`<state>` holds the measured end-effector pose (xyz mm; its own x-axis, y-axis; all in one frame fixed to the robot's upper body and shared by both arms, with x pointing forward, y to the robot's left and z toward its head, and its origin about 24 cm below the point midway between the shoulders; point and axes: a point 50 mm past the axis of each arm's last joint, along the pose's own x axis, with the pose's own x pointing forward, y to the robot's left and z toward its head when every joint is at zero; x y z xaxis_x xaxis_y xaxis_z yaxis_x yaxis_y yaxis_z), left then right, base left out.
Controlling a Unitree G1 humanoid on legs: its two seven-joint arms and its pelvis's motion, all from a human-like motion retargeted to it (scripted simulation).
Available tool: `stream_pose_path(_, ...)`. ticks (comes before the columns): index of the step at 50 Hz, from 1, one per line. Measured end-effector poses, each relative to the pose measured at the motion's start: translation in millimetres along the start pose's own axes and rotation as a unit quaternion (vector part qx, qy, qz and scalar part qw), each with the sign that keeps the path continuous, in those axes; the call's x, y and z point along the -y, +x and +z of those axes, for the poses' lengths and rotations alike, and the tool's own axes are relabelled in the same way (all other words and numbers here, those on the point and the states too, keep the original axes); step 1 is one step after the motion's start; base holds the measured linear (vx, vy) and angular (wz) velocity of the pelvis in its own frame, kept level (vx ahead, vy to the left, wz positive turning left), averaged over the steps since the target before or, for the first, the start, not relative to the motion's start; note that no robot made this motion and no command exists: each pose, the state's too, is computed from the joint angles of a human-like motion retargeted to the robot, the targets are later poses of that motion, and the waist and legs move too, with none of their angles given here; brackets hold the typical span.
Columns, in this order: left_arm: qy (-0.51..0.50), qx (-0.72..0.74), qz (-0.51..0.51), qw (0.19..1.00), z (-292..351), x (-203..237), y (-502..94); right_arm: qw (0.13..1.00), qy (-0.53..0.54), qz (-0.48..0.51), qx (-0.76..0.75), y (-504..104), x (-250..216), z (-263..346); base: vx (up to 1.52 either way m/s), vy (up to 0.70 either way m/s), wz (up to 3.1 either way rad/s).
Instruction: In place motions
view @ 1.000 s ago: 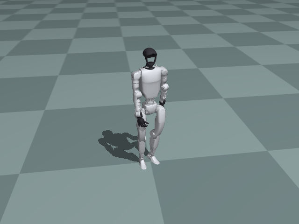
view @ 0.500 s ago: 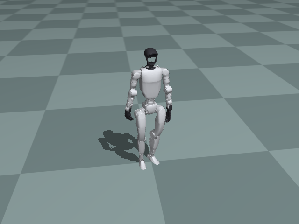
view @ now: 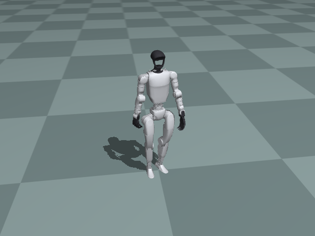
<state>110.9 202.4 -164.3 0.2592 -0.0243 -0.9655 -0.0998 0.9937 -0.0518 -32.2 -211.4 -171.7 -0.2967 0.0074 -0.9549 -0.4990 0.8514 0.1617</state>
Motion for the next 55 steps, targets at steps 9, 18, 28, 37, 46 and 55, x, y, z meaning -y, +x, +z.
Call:
stream_pose_path(9, -0.07, -0.157, 0.003, 0.985, -117, 4, -17, 0.982, -0.116, -0.029, 0.144, -26, 13, 107, 0.0, 0.0, 0.0)
stream_pose_path(18, -0.134, -0.261, 0.015, 0.956, -198, 7, -49, 0.957, -0.145, -0.047, 0.248, -54, 18, 164, 0.0, 0.0, 0.0)
stream_pose_path(28, -0.133, -0.25, 0.012, 0.959, -184, 9, -42, 0.971, -0.143, -0.04, 0.189, -32, 13, 123, 0.0, 0.0, 0.0)
stream_pose_path(37, -0.065, -0.132, -0.011, 0.989, -91, 8, -10, 0.997, -0.073, -0.012, 0.022, -1, 1, 17, -0.01, -0.02, -0.2)
stream_pose_path(46, -0.002, 0.032, -0.008, 0.999, 22, 4, 0, 0.996, 0.034, 0.002, -0.086, 2, -9, -61, 0.0, 0.0, 0.0)
stream_pose_path(55, 0.024, 0.081, 0.002, 0.996, 52, 2, -3, 0.997, 0.036, 0.004, -0.069, 2, -8, -49, 0.0, 0.0, 0.0)
